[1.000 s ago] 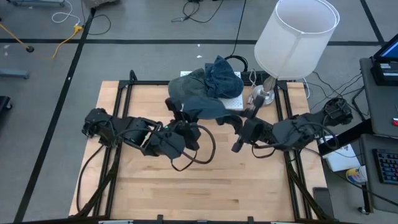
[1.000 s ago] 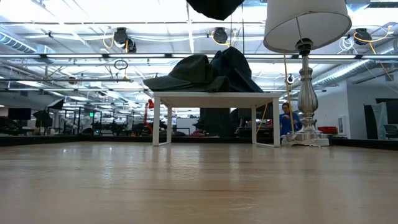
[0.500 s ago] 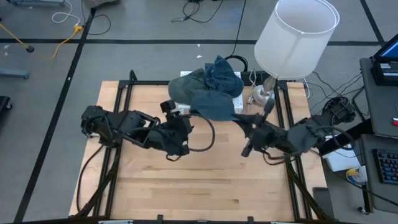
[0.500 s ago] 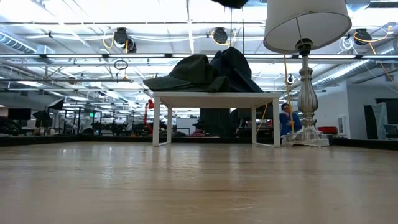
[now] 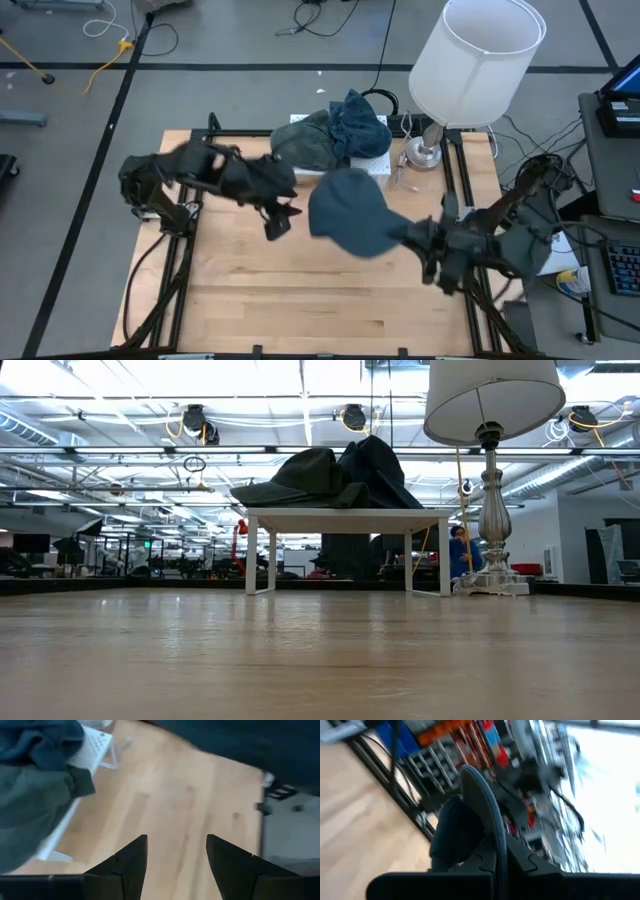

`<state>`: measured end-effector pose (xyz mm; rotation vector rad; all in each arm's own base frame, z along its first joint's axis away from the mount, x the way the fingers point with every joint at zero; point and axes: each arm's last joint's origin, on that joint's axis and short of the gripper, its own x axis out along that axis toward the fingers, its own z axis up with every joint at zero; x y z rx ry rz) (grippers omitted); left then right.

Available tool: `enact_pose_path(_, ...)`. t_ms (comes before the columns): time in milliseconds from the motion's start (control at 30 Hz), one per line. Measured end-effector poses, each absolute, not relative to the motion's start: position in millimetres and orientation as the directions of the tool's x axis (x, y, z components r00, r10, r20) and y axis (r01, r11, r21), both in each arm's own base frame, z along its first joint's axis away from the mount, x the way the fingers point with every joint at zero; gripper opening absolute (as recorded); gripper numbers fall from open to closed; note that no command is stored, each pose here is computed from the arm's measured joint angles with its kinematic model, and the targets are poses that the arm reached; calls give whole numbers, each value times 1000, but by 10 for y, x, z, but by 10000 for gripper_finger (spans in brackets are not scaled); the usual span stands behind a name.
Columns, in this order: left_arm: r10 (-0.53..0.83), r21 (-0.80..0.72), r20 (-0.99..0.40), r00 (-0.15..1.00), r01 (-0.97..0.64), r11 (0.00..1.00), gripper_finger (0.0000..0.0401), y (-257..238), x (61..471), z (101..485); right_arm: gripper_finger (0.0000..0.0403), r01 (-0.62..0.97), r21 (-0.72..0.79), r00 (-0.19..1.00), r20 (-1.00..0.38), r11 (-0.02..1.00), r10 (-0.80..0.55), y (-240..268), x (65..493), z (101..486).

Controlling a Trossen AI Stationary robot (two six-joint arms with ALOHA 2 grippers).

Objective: Pick & Place hat
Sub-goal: Stack the blue cap on top of the gray blue on the shelf

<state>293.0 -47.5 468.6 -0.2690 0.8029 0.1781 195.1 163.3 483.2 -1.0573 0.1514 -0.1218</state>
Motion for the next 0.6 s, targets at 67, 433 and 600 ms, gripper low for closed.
enact_pose_path(67, 6, -231, -708, 706, -240, 943, 202, -379, 2852, 4768, 2, -1, -881, 990, -68, 473, -125, 1688, 1923, 4829)
enact_pose_path(433, -315, -631, -489, 814, -80, 772, 215, 88, 2672, 5093, 1, -89, -996, 982, -88, 0, -168, 2003, 2179, 4602)
enact_pose_path(600, -396, -727, -429, 812, -49, 685, 220, 202, 2680, 5129, 1, -128, -984, 971, -98, -124, -220, 2037, 2292, 4515)
